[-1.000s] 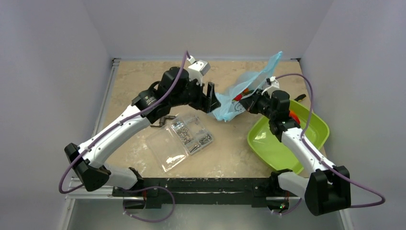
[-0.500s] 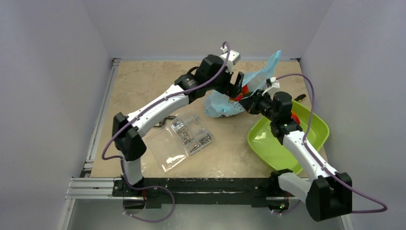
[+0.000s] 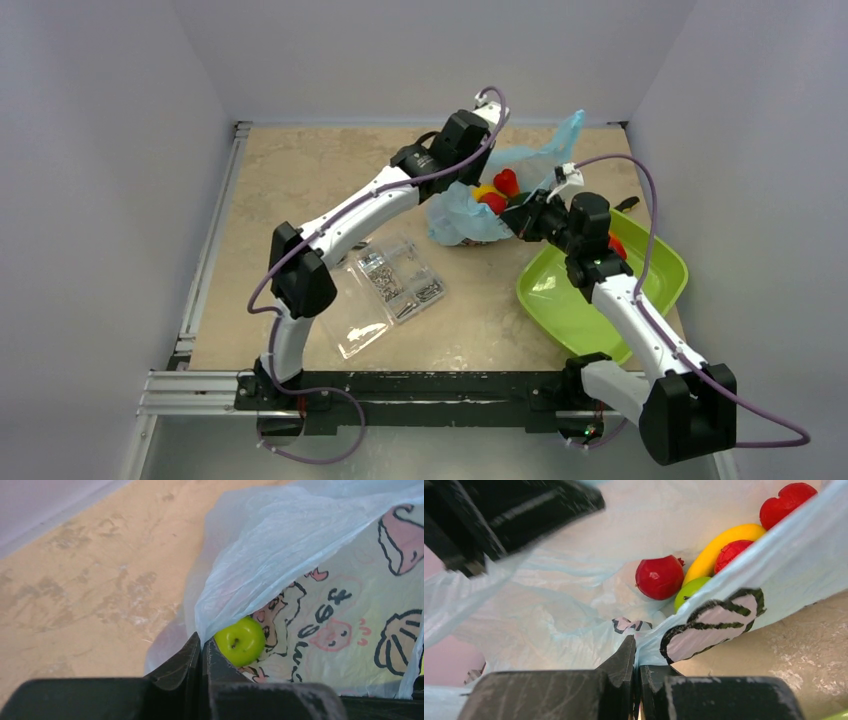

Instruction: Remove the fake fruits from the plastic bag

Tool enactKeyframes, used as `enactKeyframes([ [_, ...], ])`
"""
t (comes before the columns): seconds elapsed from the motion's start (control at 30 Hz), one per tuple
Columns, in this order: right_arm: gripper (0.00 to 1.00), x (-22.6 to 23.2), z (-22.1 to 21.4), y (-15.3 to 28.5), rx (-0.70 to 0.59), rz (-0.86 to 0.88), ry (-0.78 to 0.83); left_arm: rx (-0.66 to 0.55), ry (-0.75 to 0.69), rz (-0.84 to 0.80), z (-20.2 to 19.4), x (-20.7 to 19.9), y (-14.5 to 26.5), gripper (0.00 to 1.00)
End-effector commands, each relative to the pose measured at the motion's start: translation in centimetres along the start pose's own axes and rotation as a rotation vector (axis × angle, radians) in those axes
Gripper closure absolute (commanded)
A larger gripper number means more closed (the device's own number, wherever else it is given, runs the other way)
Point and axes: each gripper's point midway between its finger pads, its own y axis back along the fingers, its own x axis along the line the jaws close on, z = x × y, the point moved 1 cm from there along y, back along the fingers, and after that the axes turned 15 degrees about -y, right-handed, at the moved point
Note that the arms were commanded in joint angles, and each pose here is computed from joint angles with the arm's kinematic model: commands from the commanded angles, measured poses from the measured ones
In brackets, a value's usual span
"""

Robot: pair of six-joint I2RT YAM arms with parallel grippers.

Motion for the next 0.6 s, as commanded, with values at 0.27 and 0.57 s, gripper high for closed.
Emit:
enactKeyframes([
  [0.27, 1.0, -1.0, -1.7, 1.4, 0.008, -0.017, 0.019, -0.182, 0.064, 0.267, 6.2, 12.7, 7.2, 1.0],
  [0.57, 1.0, -3.7, -5.0, 2.2, 0.064, -0.066, -0.013, -0.176, 0.107, 0.172, 5.4, 14.3, 6.0, 1.0],
])
